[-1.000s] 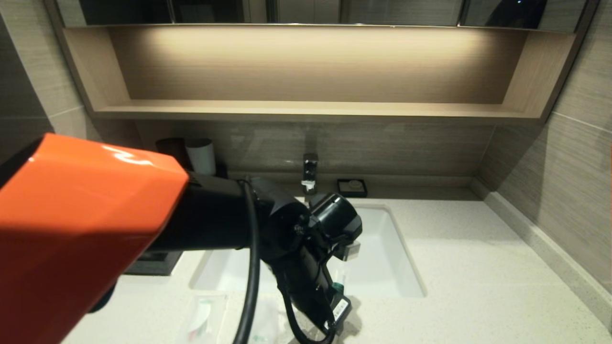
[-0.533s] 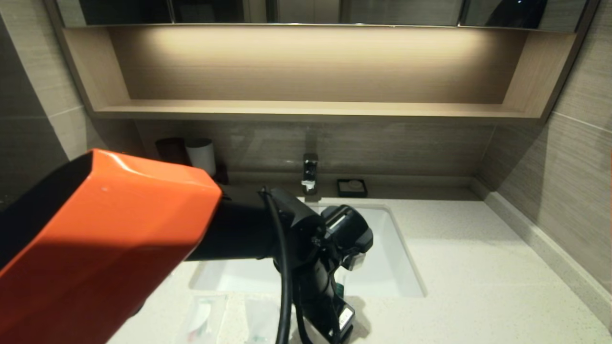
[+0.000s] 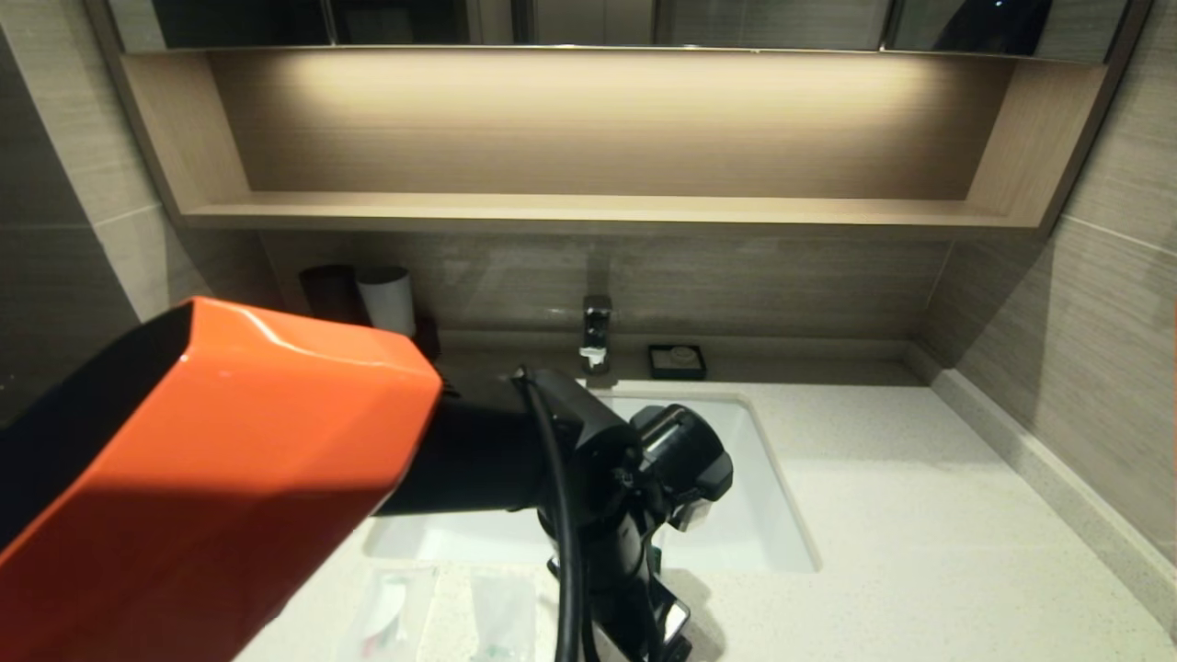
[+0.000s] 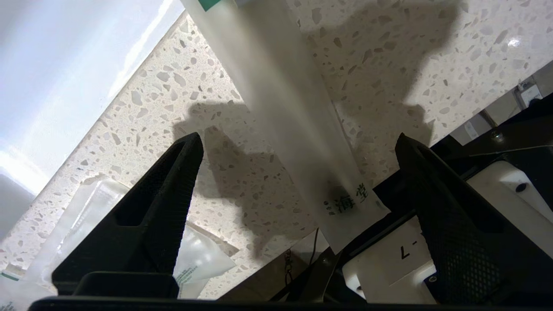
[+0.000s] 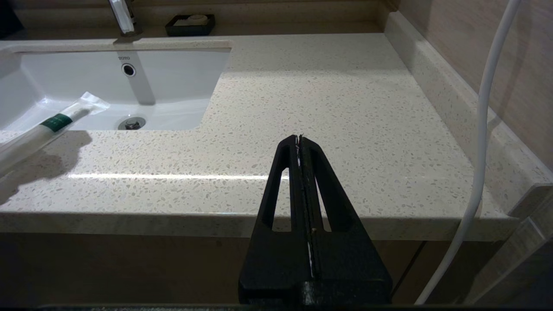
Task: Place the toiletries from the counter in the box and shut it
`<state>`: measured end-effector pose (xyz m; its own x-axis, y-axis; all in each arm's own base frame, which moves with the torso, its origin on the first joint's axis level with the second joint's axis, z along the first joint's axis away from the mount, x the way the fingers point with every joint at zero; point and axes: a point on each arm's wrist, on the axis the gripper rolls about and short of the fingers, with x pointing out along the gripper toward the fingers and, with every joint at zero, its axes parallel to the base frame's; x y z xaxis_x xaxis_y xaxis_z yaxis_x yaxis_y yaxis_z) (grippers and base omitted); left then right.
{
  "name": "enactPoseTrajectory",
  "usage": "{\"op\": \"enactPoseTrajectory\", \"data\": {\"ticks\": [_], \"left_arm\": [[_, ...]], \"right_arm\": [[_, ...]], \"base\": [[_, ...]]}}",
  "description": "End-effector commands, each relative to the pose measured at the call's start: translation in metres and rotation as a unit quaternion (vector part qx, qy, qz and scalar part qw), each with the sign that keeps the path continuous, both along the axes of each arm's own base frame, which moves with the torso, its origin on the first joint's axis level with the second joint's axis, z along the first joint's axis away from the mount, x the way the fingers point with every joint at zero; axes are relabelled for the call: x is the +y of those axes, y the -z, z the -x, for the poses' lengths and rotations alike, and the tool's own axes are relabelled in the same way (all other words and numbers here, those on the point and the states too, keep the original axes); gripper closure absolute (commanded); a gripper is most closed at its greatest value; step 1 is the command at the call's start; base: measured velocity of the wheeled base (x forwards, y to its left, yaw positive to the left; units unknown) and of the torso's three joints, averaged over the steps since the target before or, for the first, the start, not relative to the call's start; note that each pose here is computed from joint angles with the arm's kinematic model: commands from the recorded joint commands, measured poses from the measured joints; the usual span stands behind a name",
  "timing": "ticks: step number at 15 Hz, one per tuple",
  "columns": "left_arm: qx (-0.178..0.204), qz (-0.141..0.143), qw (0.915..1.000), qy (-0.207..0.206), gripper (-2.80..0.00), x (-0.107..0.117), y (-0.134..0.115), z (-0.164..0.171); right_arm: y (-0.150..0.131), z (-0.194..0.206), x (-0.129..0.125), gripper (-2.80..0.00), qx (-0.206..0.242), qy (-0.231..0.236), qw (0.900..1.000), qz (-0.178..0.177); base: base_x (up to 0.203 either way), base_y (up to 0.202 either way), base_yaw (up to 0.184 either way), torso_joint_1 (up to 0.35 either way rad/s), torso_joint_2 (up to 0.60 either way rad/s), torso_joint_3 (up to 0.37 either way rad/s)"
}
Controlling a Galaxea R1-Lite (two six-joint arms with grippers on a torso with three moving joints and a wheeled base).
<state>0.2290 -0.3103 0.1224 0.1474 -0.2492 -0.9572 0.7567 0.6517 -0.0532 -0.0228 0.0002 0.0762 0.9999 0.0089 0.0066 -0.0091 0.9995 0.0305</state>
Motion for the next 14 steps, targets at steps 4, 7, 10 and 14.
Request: {"op": "enactPoseTrajectory", "data": {"ticks": [4,7,10,14], "left_arm": [[0.003,-0.006,1.0000,-0.002,-2.80,-0.0004,0.0032,0.0001],[0.004,-0.007,1.0000,-0.003,-2.80,-0.0007,0.0044,-0.0001],[0.004,-0.007,1.0000,-0.003,-2.80,-0.0012,0.0055,-0.0005],[0.005,-0.008,1.0000,-0.002,-2.80,-0.0019,0.0067,-0.0003]], "right_arm": [[0.0000,-0.0001,0.0000,0.00,0.001,0.000,1.000,0.000],[0.0001,-0.0001,0.0000,0.00,0.001,0.000,1.000,0.000],[-0.0001,-0.0001,0.0000,0.00,0.000,0.000,1.000,0.000],[-0.0001,-0.0001,0.0000,0.00,0.000,0.000,1.000,0.000]], "base": [[0.000,0.000,0.000,0.000,0.00,0.000],[0.000,0.000,0.000,0.000,0.00,0.000],[0.000,0.000,0.000,0.000,0.00,0.000],[0.000,0.000,0.000,0.000,0.00,0.000]]}}
